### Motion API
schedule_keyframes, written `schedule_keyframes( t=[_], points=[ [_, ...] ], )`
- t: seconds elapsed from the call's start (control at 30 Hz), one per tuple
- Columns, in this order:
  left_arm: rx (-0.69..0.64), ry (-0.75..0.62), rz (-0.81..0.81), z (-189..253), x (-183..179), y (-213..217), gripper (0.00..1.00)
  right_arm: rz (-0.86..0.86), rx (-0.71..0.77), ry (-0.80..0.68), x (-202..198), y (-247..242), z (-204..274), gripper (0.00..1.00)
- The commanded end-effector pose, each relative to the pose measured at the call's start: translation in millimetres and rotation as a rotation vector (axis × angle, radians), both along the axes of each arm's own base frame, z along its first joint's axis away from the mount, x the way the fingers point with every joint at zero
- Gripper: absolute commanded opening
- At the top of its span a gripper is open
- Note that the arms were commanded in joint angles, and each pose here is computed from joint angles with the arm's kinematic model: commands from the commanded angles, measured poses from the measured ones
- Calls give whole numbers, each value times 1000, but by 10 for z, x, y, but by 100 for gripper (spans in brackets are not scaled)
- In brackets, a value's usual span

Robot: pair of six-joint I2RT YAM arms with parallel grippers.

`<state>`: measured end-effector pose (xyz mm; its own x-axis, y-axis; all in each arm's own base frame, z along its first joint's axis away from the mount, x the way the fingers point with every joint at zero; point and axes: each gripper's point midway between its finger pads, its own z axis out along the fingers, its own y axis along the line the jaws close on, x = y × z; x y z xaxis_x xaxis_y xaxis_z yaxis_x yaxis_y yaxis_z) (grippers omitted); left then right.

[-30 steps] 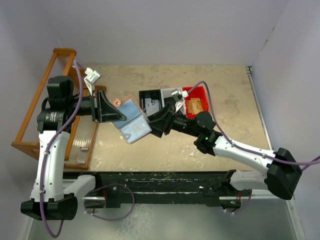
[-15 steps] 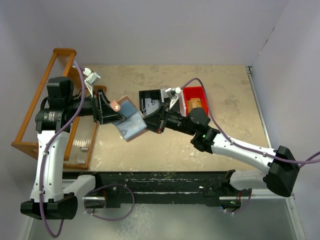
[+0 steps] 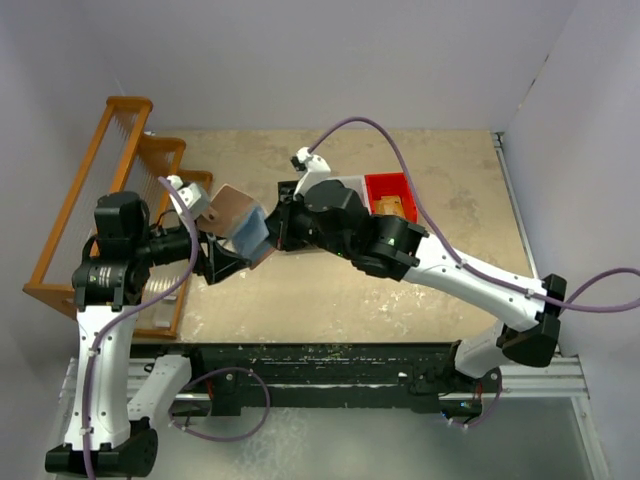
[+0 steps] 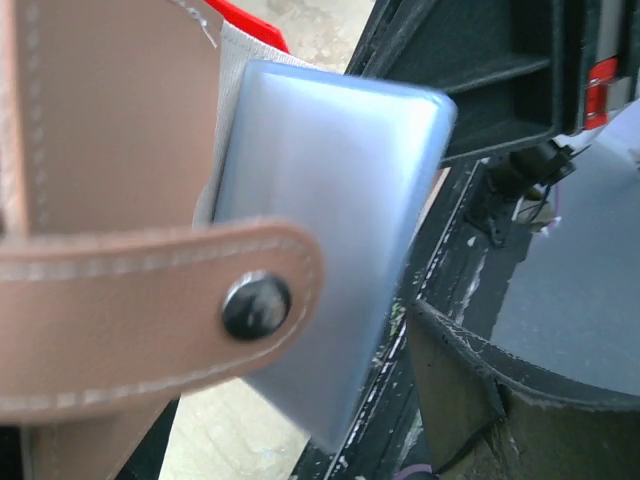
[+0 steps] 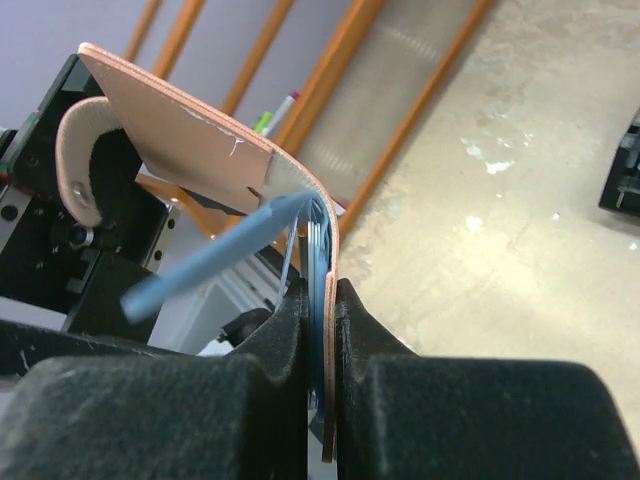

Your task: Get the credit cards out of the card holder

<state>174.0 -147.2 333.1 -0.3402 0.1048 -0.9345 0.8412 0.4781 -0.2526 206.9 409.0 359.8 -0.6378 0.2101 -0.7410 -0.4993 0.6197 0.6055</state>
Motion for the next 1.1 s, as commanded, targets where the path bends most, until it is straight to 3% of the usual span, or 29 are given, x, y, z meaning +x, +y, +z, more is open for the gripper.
schedule_keyframes(
  t=[0.0,0.4,0.6,0.67,0.9,1.07],
  points=[
    [25,-189,-14,60,108,7,86,-124,-201,-21,119,-158,-195,0],
    [19,-175,7,-139,140,18,82,-162,-272,-36,122,0,-245,0],
    [109,-216,204,-143,440,258,59,-163,-293,-40,121,-40,-218,0],
    [122,-237,249,-67,489,314,56,-165,-299,-42,111,-84,-219,0],
    [134,-300,288,176,327,367,55,-132,-320,-26,-2,-232,-288,0],
    [137,-265,272,129,265,350,54,-86,-271,-25,-81,-195,-207,0]
  ],
)
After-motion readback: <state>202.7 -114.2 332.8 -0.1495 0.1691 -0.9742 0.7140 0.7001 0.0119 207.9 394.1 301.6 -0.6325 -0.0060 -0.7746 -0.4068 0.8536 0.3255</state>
